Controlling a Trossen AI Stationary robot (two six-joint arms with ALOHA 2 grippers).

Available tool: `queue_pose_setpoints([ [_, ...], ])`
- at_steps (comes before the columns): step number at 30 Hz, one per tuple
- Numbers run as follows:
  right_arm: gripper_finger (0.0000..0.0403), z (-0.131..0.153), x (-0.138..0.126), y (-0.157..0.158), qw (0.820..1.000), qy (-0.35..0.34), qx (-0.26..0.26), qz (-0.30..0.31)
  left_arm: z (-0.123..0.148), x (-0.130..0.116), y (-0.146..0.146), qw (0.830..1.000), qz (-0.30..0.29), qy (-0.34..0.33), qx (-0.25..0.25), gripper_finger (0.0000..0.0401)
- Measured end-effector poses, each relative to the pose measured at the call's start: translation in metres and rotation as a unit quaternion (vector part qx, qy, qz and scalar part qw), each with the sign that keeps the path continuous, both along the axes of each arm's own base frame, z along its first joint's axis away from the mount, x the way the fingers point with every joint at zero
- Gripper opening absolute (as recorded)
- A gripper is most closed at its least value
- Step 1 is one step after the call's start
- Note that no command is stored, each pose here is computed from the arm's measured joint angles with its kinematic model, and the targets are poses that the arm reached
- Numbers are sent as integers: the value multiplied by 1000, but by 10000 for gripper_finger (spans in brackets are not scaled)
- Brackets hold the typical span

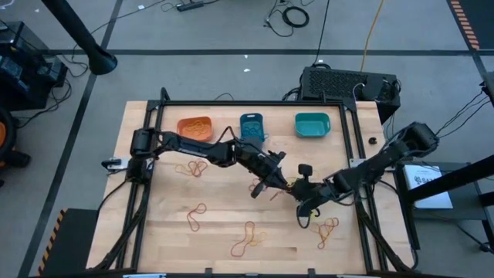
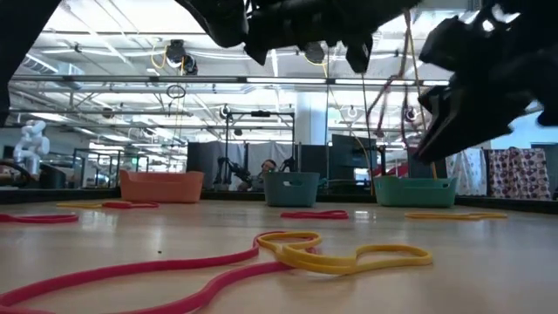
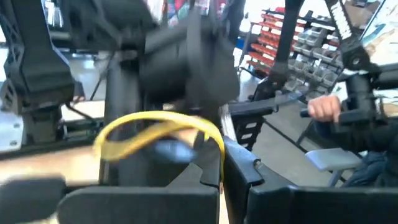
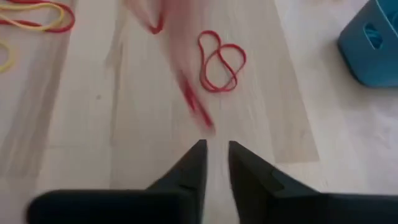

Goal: Sort rubber bands into baskets
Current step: Put the yellow rubber band into the orange bin

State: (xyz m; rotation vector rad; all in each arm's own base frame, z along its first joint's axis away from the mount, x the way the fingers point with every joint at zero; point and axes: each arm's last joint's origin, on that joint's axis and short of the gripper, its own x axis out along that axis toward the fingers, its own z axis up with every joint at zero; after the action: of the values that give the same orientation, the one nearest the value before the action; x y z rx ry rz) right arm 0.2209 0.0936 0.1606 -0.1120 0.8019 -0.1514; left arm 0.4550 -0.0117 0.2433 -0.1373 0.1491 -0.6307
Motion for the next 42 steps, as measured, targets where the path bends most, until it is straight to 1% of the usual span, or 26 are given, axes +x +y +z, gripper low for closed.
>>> queue_pose_setpoints([
  [2,24,-4,3,0,1000,2,-10,2,6,-2,0,1000,-1,-7,0,1],
  [4,8,-7,6,1,1000,-6,-17,-1,10,-4,0,1000,-2,-3,0,1],
  [8,2,-11,9,4,1000,-10,-18,-7,19,-10,-1,1000,-11,6,-2,1],
  [10,1,-14,8,6,1000,-7,-19,-10,27,-15,-1,1000,-23,11,-4,1],
  [14,1,-16,7,8,1000,-2,-20,-8,42,-24,-1,1000,-26,13,-4,1],
  [17,1,-15,7,9,1000,-9,-11,-14,50,-30,-1,999,-27,19,-4,1],
  [20,1,-12,11,10,999,-30,2,-14,55,-34,-1,999,-26,25,-6,1],
  [23,1,-6,17,13,998,-68,4,5,56,-35,-1,998,-21,54,-38,1],
  [27,1,3,23,17,993,-113,-15,42,56,-35,1,990,-8,97,-97,1],
  [29,2,6,25,18,990,-126,-23,54,57,-35,2,988,-5,104,-111,1],
  [32,3,7,26,18,989,-133,-28,59,61,-37,4,988,0,104,-116,1],
  [34,11,8,26,19,988,-136,-32,64,64,-38,6,987,15,102,-121,1],
  [36,27,8,27,18,988,-138,-35,66,64,-37,10,987,31,102,-124,1],
  [39,65,8,27,18,987,-137,-42,67,63,-37,18,985,55,106,-125,1],
  [42,111,8,27,15,987,-137,-68,43,62,-37,31,982,92,105,-125,1],
])
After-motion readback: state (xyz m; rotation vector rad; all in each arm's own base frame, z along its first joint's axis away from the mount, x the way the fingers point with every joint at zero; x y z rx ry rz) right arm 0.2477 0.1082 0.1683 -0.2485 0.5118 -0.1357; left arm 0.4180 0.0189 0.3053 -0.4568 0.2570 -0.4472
